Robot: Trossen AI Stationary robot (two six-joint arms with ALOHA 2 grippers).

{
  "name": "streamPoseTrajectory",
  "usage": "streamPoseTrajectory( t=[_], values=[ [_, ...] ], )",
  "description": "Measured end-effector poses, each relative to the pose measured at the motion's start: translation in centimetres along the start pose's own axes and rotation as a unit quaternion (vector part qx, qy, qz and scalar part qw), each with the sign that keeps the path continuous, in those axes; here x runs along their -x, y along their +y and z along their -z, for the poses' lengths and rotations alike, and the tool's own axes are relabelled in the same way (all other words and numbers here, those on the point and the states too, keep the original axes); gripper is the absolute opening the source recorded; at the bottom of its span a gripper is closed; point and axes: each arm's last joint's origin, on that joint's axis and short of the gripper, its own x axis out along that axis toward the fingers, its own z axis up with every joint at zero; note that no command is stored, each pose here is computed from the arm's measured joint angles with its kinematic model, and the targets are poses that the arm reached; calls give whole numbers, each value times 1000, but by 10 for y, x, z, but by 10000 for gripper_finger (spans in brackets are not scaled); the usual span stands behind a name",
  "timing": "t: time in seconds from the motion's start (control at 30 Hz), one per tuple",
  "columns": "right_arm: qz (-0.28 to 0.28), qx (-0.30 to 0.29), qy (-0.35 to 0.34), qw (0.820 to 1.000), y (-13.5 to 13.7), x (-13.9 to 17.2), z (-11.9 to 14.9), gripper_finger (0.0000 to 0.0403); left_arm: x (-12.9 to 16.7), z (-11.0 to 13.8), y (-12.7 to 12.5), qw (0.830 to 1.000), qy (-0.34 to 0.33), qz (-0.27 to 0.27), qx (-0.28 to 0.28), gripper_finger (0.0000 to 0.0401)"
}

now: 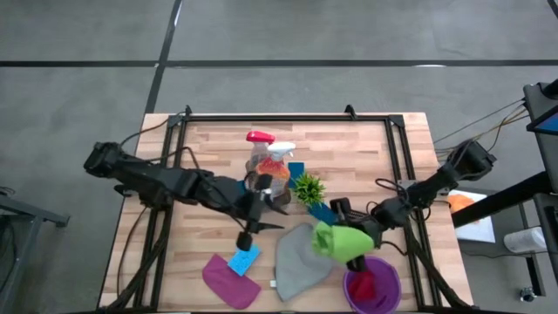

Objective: Pick & Place Kitchen Items
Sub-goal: Put the green towel into the purple bucket

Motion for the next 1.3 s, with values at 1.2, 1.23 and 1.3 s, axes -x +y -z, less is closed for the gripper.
streamPoseTrajectory(
  t=[1.2, 1.23, 1.3],
  values=[
    [14, -165, 536, 828, 97, 32, -102, 18, 61, 137, -14, 985, -73, -46, 146, 155],
    [11, -172, 553, 815, 100, 28, -103, 18, 61, 137, -14, 985, -73, -46, 146, 155],
    [6, -186, 582, 791, 108, 21, -104, 18, 61, 137, -14, 986, -72, -46, 146, 155]
  ],
)
